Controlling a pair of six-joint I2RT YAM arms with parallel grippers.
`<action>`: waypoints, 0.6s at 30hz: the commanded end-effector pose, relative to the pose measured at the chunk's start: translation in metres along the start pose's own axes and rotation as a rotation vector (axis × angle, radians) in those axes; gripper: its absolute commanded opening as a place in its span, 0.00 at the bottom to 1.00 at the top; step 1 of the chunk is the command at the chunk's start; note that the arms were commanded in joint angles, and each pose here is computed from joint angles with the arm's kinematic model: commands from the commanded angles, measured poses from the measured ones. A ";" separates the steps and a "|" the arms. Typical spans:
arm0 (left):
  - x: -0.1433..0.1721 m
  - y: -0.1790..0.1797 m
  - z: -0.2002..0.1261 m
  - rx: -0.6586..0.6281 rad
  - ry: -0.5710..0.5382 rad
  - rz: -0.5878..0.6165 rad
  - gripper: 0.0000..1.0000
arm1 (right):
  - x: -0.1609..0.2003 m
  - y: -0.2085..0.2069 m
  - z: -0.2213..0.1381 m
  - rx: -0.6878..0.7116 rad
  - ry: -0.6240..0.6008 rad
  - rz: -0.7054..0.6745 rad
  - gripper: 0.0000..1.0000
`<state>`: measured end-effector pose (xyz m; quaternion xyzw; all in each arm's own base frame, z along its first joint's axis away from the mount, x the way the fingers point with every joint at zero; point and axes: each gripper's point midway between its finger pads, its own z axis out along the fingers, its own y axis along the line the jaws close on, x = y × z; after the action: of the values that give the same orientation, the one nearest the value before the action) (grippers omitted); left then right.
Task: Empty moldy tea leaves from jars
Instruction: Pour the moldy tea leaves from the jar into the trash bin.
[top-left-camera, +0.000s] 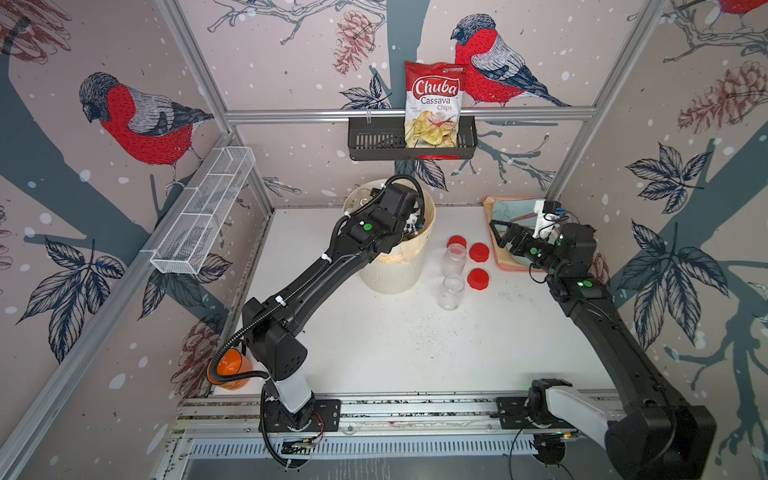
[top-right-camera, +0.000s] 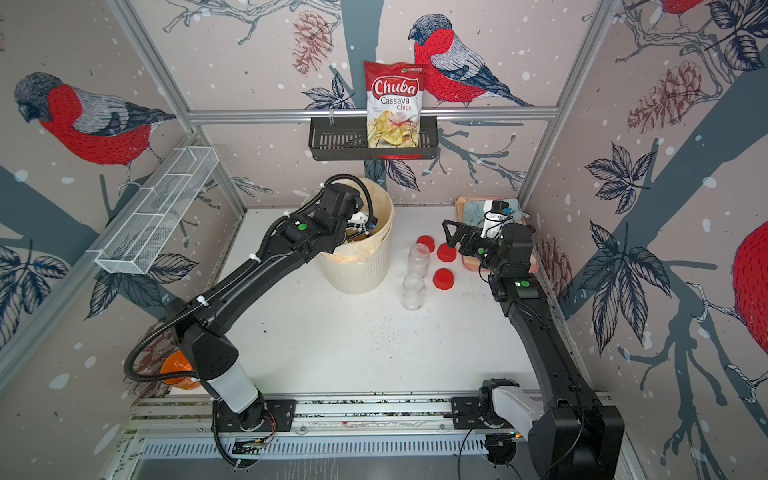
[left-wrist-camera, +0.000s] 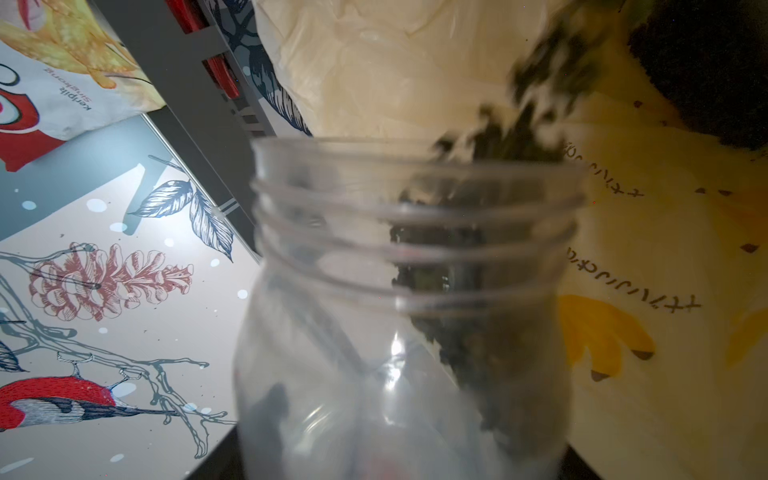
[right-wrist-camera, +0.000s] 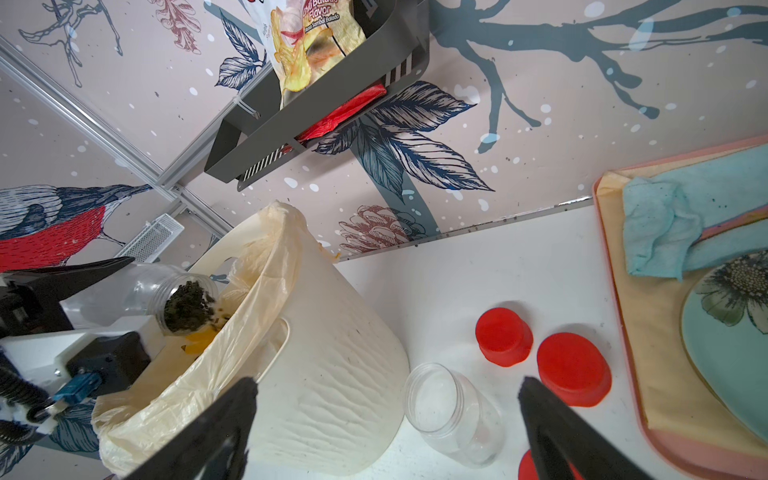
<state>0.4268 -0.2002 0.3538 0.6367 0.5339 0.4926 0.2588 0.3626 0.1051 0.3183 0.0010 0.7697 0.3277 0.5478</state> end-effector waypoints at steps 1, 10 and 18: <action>0.008 0.023 -0.008 -0.049 0.007 -0.036 0.68 | -0.010 0.011 -0.002 -0.047 -0.038 -0.022 0.99; -0.004 0.010 -0.007 -0.028 -0.011 -0.042 0.68 | -0.005 0.017 0.000 -0.089 -0.015 -0.020 0.99; 0.014 0.050 -0.019 -0.108 0.010 -0.056 0.69 | -0.005 0.015 0.001 -0.081 -0.012 -0.008 0.99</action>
<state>0.4289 -0.2072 0.3960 0.6091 0.5331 0.5034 0.3023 0.3598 0.1138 0.3230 -0.0140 0.7615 0.3525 0.5438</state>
